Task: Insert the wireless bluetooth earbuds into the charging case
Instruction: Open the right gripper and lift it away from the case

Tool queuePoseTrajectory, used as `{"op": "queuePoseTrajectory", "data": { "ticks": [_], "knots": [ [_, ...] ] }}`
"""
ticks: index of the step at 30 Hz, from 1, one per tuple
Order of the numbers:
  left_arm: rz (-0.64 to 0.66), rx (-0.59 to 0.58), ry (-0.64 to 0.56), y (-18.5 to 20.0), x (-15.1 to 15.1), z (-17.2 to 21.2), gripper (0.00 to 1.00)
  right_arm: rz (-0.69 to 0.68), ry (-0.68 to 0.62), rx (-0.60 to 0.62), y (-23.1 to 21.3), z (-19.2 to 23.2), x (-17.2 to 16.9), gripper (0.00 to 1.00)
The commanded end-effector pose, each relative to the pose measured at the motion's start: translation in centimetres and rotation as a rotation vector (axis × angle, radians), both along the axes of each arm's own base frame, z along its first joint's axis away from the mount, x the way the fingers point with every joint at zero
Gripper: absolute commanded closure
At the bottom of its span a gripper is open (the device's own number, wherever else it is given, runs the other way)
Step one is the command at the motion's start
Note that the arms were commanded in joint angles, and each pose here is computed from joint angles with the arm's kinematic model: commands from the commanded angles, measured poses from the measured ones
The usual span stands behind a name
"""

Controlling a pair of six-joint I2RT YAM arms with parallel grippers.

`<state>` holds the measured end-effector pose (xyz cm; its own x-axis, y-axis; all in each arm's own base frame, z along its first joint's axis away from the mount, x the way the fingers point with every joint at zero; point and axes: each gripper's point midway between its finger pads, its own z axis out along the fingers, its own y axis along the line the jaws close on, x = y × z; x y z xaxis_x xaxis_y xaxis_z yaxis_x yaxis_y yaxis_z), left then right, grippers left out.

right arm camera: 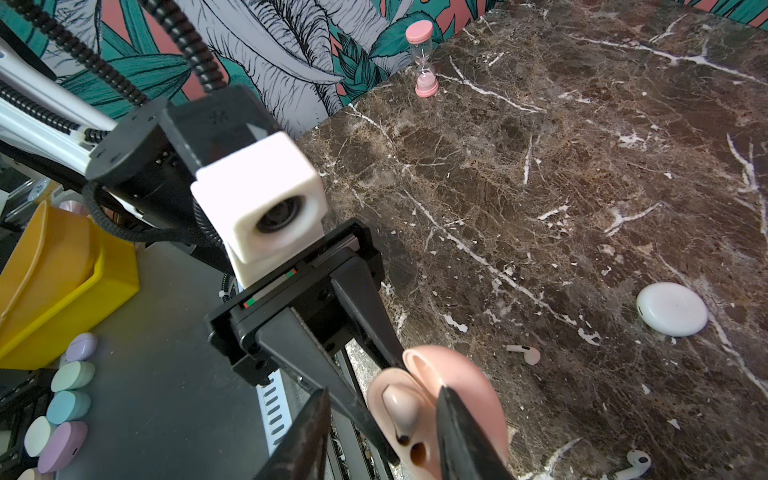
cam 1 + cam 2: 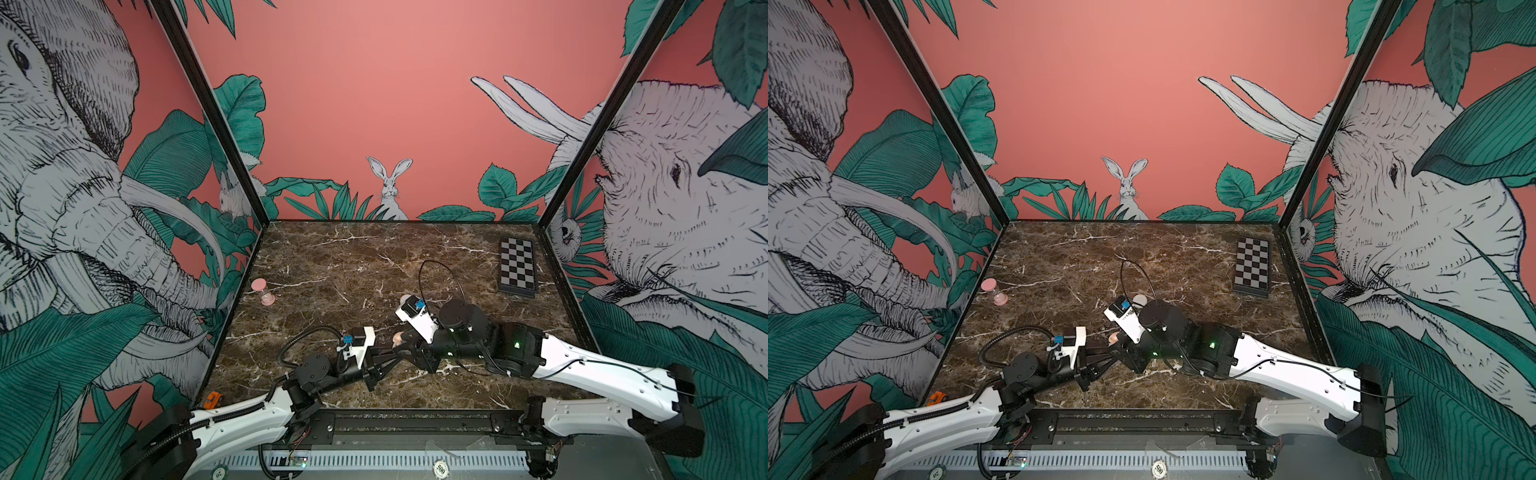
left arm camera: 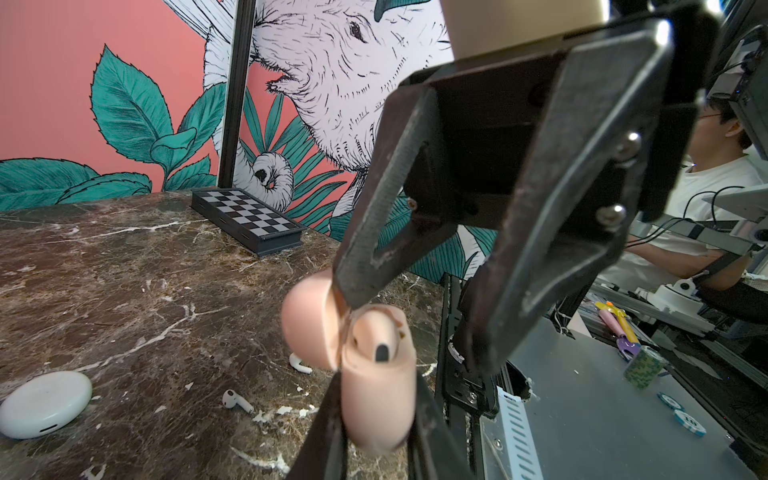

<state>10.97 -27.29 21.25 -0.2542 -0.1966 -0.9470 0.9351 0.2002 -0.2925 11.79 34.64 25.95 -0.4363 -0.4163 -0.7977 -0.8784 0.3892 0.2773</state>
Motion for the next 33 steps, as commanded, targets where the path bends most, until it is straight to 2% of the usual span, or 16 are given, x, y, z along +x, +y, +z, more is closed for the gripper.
{"op": "queuePoseTrajectory", "data": {
  "ticks": [1, 9, 14, 20, 26, 33],
  "knots": [
    [-0.004, -0.030, -0.027, 0.1, -0.2, 1.0, 1.00, -0.002, -0.045, 0.073, 0.1, 3.0, 0.0, 0.53],
    [0.003, -0.031, -0.040, 0.1, -0.1, 1.2, 1.00, -0.085, -0.094, 0.144, -1.6, 6.1, 0.9, 0.20],
    [-0.016, -0.040, -0.054, -0.3, -0.3, 2.5, 1.00, -0.229, -0.150, 0.173, -4.4, 8.5, 2.7, 0.02],
    [-0.041, -0.024, -0.135, -0.9, -0.7, 5.8, 1.00, -0.409, -0.172, 0.186, -8.3, 10.2, 5.1, 0.02],
    [-0.065, 0.053, -0.222, -1.0, -1.2, 7.7, 1.00, -0.590, -0.123, 0.146, -12.0, 9.9, 7.7, 0.02],
    [-0.064, 0.048, -0.275, -0.6, 1.2, 10.1, 1.00, -0.761, -0.005, 0.081, -14.9, 7.7, 10.3, 0.02]
  ]
}}
